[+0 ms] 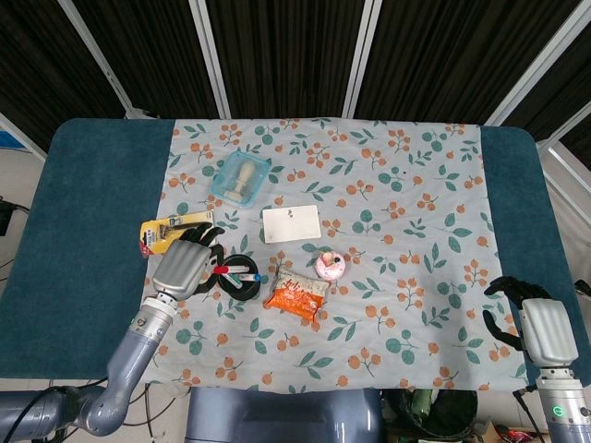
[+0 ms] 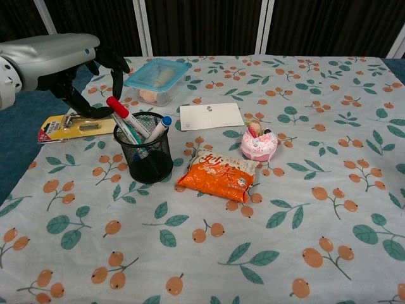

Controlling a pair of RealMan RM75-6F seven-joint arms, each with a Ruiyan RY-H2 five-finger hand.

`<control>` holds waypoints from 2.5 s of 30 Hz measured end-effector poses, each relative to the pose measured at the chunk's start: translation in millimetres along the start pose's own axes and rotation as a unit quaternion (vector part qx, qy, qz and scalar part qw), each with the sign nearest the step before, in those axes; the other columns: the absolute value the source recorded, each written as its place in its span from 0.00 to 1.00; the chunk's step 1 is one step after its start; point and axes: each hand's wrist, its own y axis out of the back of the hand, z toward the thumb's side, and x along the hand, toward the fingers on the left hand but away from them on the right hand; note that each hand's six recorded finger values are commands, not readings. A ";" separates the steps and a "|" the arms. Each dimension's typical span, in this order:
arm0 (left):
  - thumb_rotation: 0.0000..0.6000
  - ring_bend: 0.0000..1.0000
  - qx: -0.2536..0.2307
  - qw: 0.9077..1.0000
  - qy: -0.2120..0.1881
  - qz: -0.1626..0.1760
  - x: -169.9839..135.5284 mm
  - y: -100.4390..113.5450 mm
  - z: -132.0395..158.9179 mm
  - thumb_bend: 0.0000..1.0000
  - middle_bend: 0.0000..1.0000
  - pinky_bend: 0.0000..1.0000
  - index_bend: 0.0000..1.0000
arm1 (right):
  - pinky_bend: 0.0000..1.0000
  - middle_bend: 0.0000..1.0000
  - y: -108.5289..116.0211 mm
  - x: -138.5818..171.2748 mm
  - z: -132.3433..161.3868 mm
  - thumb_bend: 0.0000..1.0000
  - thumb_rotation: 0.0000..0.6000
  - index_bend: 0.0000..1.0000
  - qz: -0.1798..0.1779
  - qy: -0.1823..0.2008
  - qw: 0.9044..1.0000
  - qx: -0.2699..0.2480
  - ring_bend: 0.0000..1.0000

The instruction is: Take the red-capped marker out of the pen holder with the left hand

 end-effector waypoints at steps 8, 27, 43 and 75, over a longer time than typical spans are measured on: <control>1.00 0.09 0.001 1.000 -0.004 0.004 -2.1 4.8 0.0 0.32 0.19 0.22 0.55 | 0.35 0.38 -0.6 0.3 0.6 0.43 1.00 0.47 0.003 0.000 1.000 -0.002 0.37; 1.00 0.09 0.009 1.000 -0.005 -0.002 -1.6 -0.5 2.3 0.32 0.19 0.22 0.56 | 0.35 0.38 -1.6 -0.5 1.6 0.43 1.00 0.47 0.006 0.001 1.000 -0.005 0.37; 1.00 0.09 0.002 1.000 -0.009 0.007 -2.6 6.7 5.3 0.32 0.19 0.22 0.56 | 0.35 0.38 -1.4 -0.1 1.6 0.43 1.00 0.47 0.005 0.001 1.000 -0.004 0.37; 1.00 0.09 0.047 0.994 0.094 0.030 -31.2 48.5 -114.2 0.32 0.17 0.22 0.51 | 0.35 0.38 -1.3 1.0 1.9 0.43 1.00 0.47 0.002 -0.004 1.000 -0.001 0.37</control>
